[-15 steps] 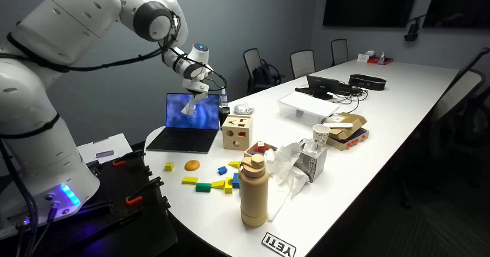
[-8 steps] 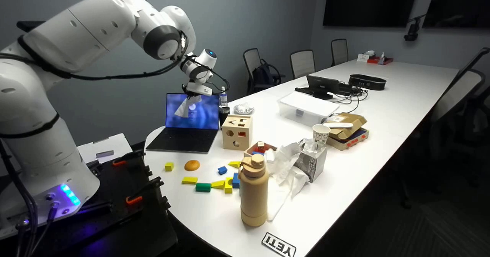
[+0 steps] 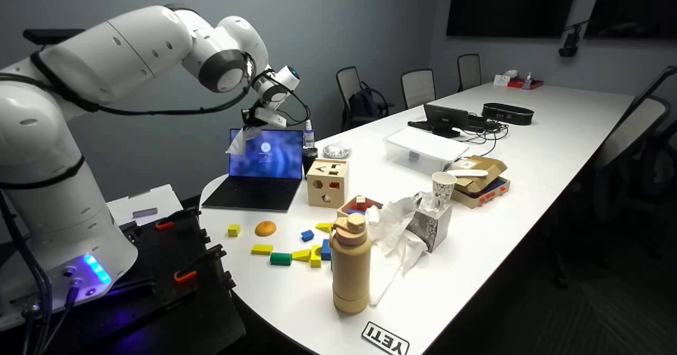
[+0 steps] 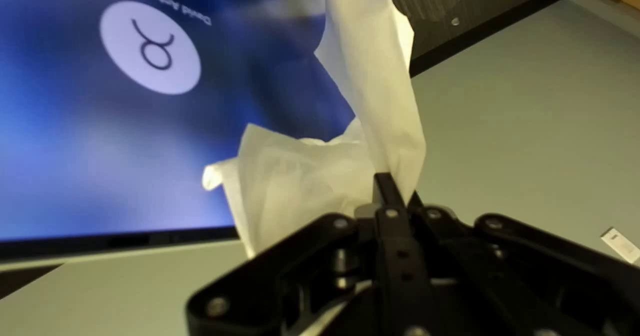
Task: Use one napkin to wipe the laptop.
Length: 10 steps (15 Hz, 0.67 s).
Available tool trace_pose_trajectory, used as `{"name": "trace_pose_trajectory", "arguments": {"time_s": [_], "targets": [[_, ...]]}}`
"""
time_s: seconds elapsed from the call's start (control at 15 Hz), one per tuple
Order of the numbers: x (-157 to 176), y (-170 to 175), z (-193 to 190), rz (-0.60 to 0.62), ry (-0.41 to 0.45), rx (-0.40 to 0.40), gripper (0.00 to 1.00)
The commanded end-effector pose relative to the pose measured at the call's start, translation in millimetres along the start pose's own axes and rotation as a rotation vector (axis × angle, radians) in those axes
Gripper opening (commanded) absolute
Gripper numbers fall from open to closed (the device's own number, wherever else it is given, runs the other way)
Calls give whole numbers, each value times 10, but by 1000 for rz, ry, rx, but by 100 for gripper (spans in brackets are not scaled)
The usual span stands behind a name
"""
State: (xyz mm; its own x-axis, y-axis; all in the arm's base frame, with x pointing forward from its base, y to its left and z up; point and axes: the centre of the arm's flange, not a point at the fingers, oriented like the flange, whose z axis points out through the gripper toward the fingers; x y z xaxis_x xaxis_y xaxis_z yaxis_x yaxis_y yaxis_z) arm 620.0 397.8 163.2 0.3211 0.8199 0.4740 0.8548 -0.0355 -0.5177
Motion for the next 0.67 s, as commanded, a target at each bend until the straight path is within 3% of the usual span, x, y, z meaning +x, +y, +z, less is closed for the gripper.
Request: {"name": "trace_pose_trajectory", "arguments": {"time_s": [0.0,0.13,0.6], "targets": [[166,70,42,19,-3,71,0],[147,42,63,88,0,79,0],[-113,185,-15,403,-6,-33,0]]}}
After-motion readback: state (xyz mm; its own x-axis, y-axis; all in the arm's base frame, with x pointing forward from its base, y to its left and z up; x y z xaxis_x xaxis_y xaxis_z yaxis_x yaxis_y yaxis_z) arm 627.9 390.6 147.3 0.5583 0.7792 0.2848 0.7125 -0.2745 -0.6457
